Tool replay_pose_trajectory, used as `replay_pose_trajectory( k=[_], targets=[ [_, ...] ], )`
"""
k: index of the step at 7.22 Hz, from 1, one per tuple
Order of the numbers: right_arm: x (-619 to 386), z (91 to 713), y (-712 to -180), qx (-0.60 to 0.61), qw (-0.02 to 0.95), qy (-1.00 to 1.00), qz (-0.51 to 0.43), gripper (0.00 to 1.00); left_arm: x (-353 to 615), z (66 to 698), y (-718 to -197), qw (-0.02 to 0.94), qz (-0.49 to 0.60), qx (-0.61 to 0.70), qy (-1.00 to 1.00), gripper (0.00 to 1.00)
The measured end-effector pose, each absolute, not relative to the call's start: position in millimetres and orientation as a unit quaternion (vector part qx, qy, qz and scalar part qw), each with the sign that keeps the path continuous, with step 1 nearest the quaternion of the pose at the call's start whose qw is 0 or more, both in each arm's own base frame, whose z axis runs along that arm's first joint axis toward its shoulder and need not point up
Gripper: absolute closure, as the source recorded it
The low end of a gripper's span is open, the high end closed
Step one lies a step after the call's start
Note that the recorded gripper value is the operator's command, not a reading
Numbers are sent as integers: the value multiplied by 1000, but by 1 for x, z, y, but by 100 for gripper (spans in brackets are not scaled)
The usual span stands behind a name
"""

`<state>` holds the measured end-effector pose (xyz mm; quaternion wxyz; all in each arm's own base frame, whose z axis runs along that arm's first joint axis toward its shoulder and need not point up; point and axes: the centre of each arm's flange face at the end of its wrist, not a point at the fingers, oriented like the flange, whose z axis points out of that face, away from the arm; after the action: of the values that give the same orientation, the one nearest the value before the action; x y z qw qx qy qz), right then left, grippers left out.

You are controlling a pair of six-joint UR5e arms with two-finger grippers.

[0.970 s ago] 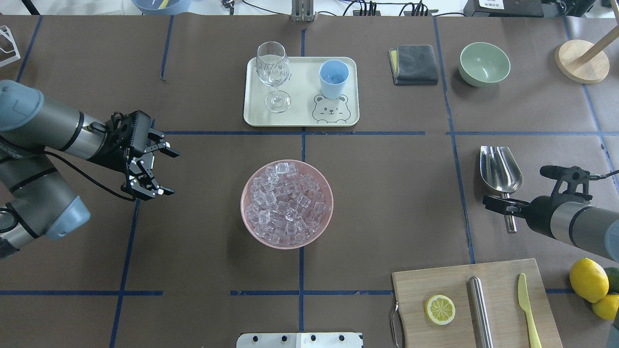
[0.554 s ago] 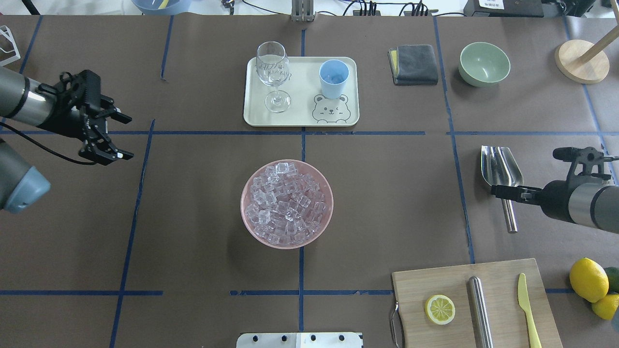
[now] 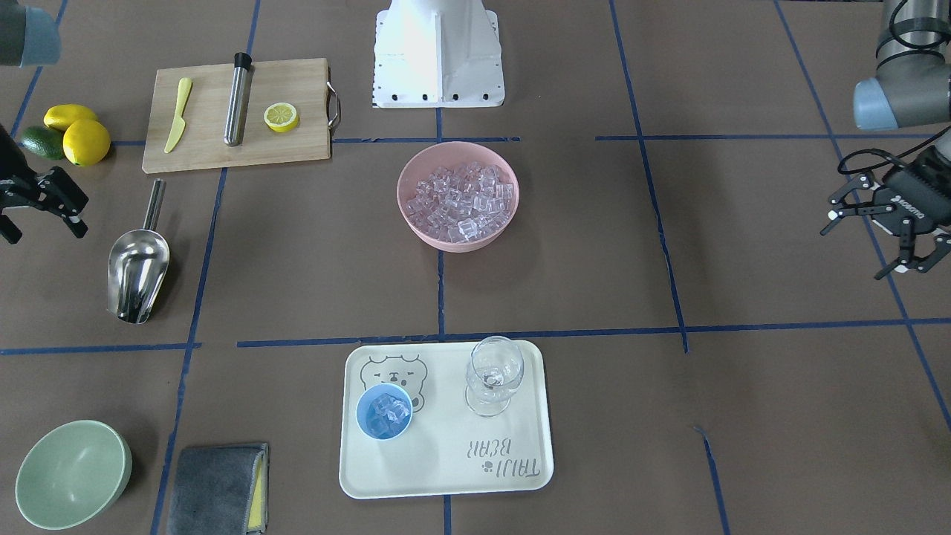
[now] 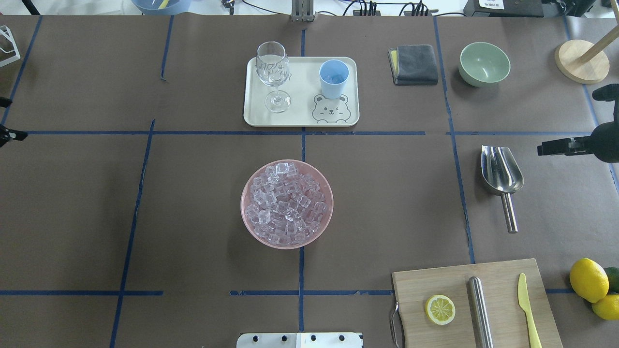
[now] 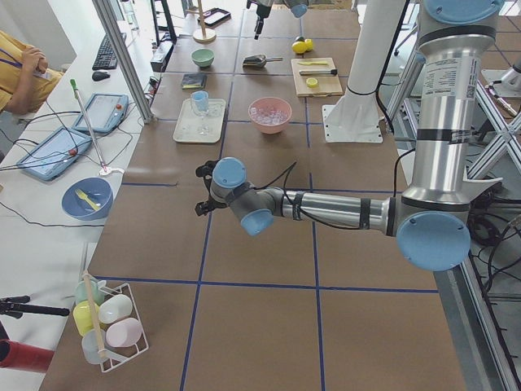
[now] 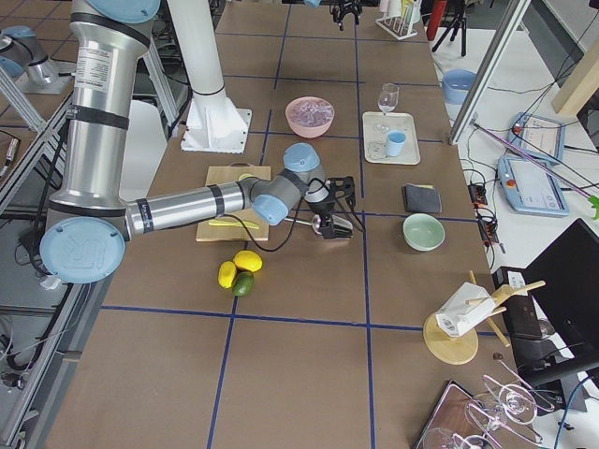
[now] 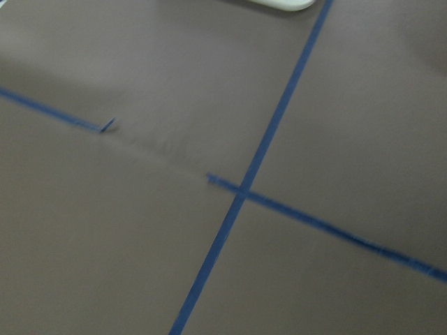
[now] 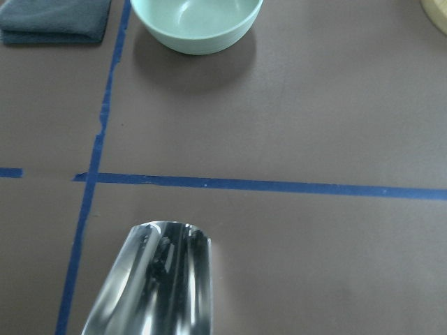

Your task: Put ice in cup with scoop

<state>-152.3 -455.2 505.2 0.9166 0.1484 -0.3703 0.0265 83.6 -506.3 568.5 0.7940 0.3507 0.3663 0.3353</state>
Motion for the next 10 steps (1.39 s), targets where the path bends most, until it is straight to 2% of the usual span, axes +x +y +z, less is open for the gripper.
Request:
replay_pose_trajectory(
  k=[3, 6, 10],
  targets=[
    [-70, 518, -531, 95, 934, -340, -59, 0, -9, 626, -493, 866, 227, 274, 352, 0],
    [-13, 564, -570, 41, 925, -362, -107, 0, -42, 616, -514, 910, 136, 125, 372, 0],
    [13, 606, -568, 6, 913, -391, -114, 0, -42, 596, -523, 917, 108, 52, 380, 0]
  ],
)
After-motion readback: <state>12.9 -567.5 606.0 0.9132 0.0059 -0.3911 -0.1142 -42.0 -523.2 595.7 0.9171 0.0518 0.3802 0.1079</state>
